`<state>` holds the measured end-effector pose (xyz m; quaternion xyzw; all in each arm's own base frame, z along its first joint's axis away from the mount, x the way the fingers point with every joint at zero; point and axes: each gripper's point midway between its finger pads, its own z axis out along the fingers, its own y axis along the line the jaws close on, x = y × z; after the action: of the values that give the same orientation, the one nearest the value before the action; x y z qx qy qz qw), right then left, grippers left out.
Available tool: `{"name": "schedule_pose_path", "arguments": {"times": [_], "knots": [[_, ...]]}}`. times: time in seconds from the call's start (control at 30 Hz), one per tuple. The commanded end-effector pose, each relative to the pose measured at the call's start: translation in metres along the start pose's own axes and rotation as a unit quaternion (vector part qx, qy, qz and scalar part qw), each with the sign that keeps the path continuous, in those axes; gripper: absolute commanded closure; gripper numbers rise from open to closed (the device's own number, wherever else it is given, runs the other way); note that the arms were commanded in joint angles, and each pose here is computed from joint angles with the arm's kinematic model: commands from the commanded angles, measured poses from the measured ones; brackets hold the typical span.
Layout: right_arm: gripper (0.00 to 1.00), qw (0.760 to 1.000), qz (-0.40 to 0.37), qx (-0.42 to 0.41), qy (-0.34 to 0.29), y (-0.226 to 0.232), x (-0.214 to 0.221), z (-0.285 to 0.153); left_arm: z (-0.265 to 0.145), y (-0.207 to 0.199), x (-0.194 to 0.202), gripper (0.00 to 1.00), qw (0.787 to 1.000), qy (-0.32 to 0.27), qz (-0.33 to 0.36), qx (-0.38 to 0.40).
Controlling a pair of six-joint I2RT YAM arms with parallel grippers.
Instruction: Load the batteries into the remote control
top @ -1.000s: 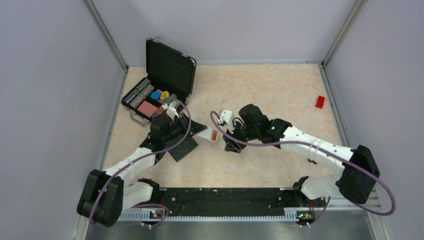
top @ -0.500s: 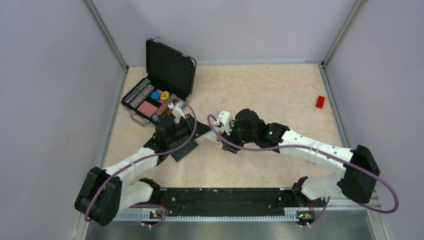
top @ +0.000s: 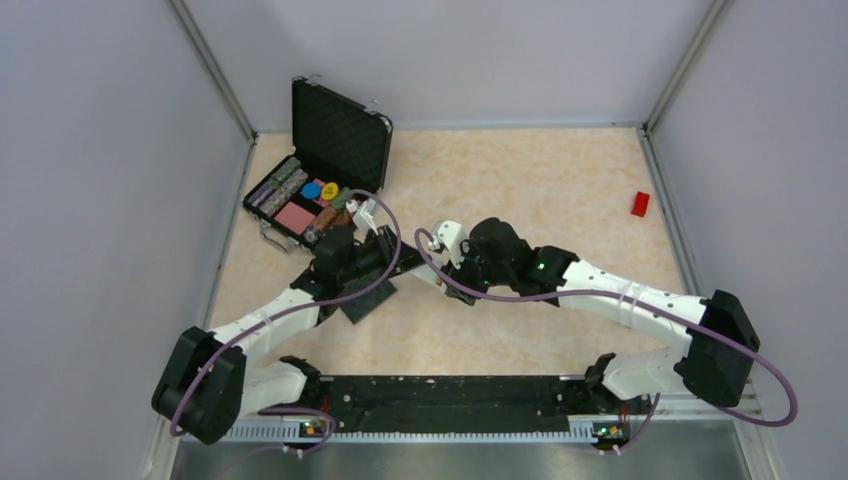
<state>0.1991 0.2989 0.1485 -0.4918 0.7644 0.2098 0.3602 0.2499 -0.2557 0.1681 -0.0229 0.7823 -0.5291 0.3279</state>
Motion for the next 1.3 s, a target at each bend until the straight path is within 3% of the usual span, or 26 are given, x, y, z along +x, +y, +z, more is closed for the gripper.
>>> {"name": "schedule_pose_path", "arguments": {"times": [0.0, 1.27], "knots": [[0.65, 1.000, -0.009, -0.006, -0.026, 0.005, -0.014, 0.001, 0.005, -0.025, -0.006, 1.00, 0.998, 0.016, 0.035, 0.046], [0.64, 1.000, -0.001, 0.002, -0.009, 0.000, -0.012, 0.013, 0.004, -0.025, 0.010, 1.00, 0.995, 0.057, 0.052, 0.058]]}}
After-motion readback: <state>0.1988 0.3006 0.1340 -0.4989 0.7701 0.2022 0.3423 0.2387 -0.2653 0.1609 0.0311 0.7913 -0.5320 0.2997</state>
